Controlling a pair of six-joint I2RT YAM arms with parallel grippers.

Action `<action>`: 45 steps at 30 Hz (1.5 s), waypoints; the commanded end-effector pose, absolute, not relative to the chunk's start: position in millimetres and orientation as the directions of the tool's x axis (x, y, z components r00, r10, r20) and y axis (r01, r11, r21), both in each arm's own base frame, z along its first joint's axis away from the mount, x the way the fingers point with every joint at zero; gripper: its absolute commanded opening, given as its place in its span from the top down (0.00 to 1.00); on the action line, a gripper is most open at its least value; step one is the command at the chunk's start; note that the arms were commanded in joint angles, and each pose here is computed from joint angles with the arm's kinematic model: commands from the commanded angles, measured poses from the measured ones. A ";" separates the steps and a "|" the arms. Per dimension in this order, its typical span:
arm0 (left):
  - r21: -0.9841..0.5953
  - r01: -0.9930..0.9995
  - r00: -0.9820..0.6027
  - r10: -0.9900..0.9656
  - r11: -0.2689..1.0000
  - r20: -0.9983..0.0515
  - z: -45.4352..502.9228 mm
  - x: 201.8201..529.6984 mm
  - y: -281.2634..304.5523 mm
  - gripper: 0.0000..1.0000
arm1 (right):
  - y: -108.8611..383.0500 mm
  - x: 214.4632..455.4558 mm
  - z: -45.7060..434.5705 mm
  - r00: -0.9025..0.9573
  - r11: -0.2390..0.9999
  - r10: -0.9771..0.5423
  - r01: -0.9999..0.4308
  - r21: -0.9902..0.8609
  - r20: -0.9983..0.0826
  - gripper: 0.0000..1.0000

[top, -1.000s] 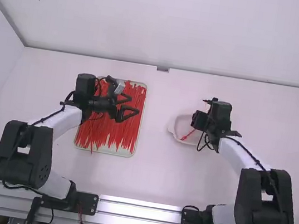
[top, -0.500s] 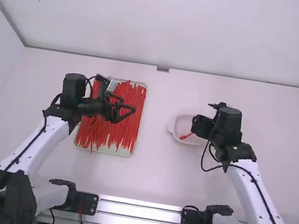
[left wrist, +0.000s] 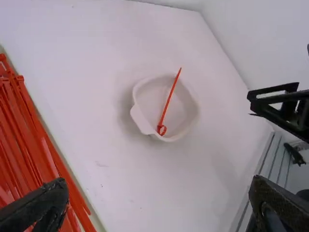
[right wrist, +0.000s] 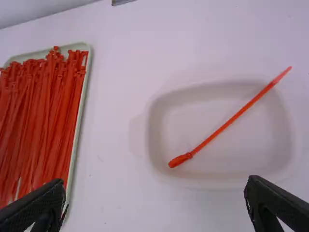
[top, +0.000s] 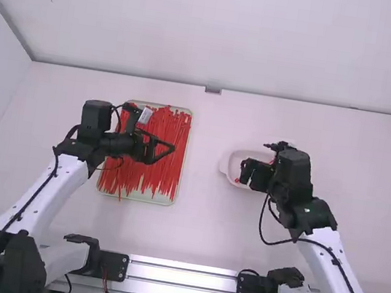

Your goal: Fasten the cable tie

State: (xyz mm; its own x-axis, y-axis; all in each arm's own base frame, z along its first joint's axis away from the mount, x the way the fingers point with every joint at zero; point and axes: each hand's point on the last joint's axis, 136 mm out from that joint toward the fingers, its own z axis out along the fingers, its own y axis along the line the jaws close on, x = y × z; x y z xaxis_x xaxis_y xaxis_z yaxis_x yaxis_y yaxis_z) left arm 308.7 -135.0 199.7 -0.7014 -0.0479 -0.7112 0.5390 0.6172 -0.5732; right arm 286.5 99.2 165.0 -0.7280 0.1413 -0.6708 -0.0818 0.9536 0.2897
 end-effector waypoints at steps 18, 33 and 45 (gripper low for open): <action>-0.270 0.503 -0.474 0.000 0.821 -0.881 174.6 286.8 -98.2 0.33 | 2.8 281.7 169.0 -0.404 1.000 0.022 -0.006 0.026 -0.915 0.36; -0.126 0.235 -0.474 0.000 0.964 -0.881 94.7 251.9 -45.9 0.67 | 2.8 251.1 109.3 -0.330 1.000 0.000 -0.015 0.005 -0.944 0.69; -0.014 0.035 -0.385 0.000 0.999 -0.923 81.8 245.8 -6.4 0.90 | 2.8 247.7 127.3 -0.194 1.000 0.000 -0.016 0.003 -0.981 0.89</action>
